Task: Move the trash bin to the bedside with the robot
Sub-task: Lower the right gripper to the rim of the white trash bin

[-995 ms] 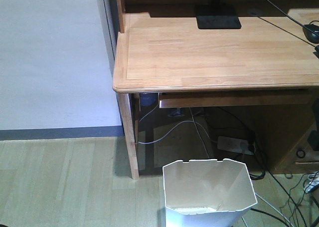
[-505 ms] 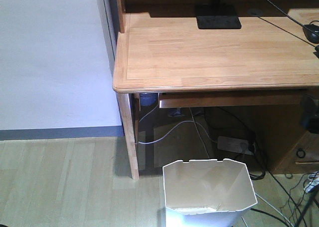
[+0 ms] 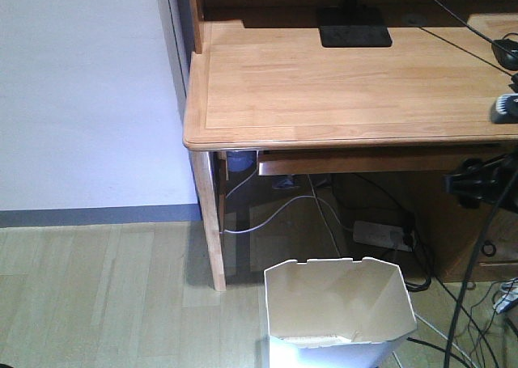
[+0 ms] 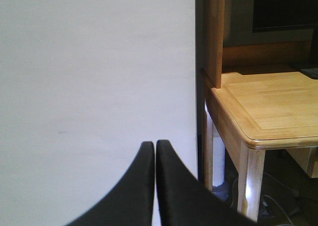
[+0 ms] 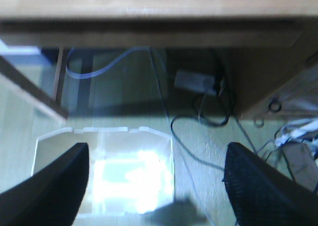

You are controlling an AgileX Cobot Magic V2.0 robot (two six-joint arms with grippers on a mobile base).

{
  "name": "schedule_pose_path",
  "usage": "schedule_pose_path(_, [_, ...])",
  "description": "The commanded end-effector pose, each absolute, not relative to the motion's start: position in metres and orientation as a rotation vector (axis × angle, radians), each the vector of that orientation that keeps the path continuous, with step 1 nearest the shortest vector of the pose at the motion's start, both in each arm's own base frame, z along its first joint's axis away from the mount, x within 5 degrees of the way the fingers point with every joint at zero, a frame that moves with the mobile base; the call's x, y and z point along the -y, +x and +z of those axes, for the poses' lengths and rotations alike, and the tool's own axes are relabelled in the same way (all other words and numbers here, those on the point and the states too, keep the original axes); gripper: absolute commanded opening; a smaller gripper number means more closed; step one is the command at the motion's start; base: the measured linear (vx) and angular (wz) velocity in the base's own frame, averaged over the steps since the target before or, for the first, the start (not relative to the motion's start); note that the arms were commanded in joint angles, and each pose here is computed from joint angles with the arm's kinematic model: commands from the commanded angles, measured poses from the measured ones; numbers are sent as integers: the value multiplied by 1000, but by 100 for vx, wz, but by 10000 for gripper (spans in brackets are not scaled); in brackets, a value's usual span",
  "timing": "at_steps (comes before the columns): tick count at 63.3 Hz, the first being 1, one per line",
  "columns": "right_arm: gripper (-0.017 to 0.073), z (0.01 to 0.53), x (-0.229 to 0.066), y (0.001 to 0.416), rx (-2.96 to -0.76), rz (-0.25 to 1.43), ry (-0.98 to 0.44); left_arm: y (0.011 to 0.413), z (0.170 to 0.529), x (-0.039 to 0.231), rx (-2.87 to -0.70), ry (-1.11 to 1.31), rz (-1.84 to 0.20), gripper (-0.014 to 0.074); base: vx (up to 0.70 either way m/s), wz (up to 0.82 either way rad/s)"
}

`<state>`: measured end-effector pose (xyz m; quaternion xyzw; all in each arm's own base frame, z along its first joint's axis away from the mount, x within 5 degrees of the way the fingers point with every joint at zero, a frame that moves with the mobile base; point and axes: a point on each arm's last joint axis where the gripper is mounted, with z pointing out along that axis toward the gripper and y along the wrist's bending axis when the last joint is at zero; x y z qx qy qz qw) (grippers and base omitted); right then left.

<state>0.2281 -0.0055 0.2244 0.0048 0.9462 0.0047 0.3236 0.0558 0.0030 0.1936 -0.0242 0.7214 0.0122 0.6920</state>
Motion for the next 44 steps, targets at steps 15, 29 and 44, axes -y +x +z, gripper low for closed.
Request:
schedule_pose_path(15, [529, 171, 25, 268, -2600, 76, 19, 55, 208, -3, -1514, -55, 19, -6, 0, 0])
schedule_pose_path(29, [529, 108, 38, 285, -2751, 120, -122, 55, 208, -3, -1514, -55, 19, -6, 0, 0])
schedule_pose_path(44, [529, 26, 46, 307, -2884, 98, -128, 55, 208, -3, -1514, -55, 19, -6, 0, 0])
